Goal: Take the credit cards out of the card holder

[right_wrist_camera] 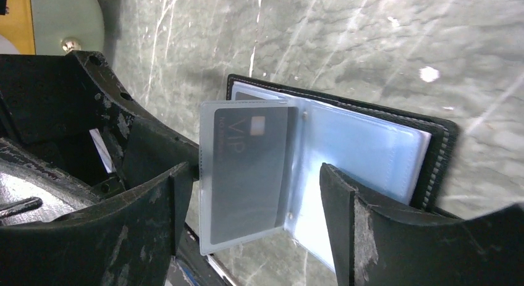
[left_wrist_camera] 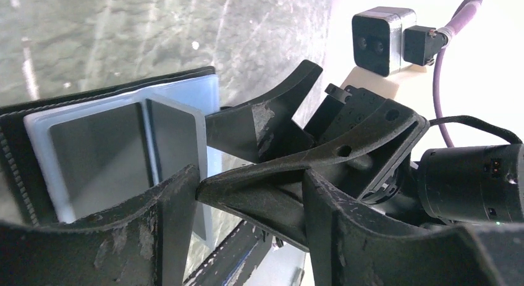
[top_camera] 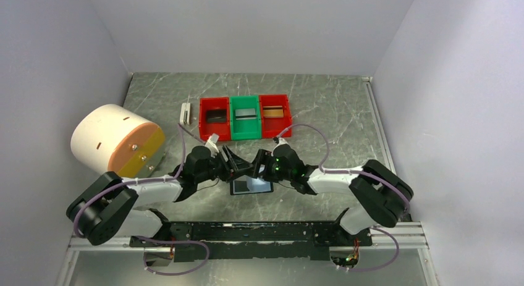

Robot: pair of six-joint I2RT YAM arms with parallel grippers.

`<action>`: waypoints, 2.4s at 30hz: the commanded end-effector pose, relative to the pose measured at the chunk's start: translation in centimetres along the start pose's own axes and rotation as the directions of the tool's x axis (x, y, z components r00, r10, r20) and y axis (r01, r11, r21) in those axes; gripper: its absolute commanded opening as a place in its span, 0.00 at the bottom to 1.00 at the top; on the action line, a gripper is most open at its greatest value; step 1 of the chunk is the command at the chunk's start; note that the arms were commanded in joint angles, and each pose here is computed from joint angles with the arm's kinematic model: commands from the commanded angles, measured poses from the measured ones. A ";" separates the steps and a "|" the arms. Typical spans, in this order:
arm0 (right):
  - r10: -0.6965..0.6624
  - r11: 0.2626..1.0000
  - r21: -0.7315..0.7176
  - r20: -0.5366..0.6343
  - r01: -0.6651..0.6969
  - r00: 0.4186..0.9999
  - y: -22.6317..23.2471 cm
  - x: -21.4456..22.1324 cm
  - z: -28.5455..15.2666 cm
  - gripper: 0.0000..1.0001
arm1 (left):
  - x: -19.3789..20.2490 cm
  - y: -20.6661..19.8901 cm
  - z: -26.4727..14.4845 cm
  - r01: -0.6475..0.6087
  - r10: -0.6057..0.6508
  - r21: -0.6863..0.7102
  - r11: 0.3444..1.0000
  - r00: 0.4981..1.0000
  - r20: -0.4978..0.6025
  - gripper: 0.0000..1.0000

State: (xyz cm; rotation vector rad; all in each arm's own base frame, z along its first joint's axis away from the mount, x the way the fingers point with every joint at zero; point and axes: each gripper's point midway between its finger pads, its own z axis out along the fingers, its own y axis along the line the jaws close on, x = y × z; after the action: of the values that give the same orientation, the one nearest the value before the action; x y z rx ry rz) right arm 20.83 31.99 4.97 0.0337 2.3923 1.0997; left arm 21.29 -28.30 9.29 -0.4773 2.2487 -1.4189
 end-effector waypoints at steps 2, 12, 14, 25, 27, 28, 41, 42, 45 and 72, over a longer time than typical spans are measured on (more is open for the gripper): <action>-0.058 0.997 -0.042 0.038 0.060 0.998 1.5 -0.2 -2.1 0.80 | 0.3 -1.8 1.6 -0.037 0.041 0.080 0.996 0.998 -0.050 0.62; -0.071 0.993 0.112 0.259 0.043 0.963 -2.0 -2.9 -8.0 0.74 | 0.8 -0.9 3.4 -0.085 0.085 0.003 0.996 0.991 -0.100 0.67; -0.079 0.993 0.103 0.270 0.053 0.960 -1.3 -3.4 -8.2 0.66 | -0.1 -0.7 3.2 -0.133 0.128 -0.067 0.989 0.989 -0.069 0.68; -0.130 0.985 0.126 0.102 0.117 0.986 -0.4 -2.1 -5.1 0.36 | -1.3 1.0 1.8 -0.225 0.212 -0.256 0.940 0.974 -0.076 0.67; -0.134 0.981 0.150 0.070 0.123 0.988 -0.9 -1.7 -4.6 0.36 | -0.7 0.7 2.1 -0.220 0.202 -0.228 0.948 0.974 -0.097 0.67; -0.126 0.978 0.176 0.058 0.114 0.990 -1.5 -1.4 -4.5 0.36 | -0.5 0.6 2.2 -0.221 0.202 -0.216 0.951 0.974 -0.107 0.67; -0.122 0.960 0.251 -0.022 0.124 0.992 -4.0 0.0 -3.2 0.27 | 1.6 0.8 3.5 -0.282 0.234 -0.227 0.932 0.948 -0.217 0.61; -0.121 0.959 0.255 -0.029 0.124 0.992 -4.2 0.1 -3.0 0.24 | 1.7 0.8 3.6 -0.285 0.235 -0.229 0.931 0.946 -0.222 0.61; -0.111 0.945 0.306 -0.036 0.116 0.993 -5.3 0.2 -3.0 0.23 | 2.1 1.6 3.7 -0.298 0.237 -0.262 0.918 0.941 -0.241 0.60; -0.002 0.893 0.449 -0.068 0.033 0.998 -9.3 2.2 -3.2 0.17 | 3.3 4.5 3.3 -0.302 0.224 -0.388 0.871 0.946 -0.235 0.31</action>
State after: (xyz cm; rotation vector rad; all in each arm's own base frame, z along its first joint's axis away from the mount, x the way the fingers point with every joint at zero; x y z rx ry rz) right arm 20.34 26.70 1.96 0.1099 2.5600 0.6847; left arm 19.88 -30.60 2.98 -0.1358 2.6968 -0.8652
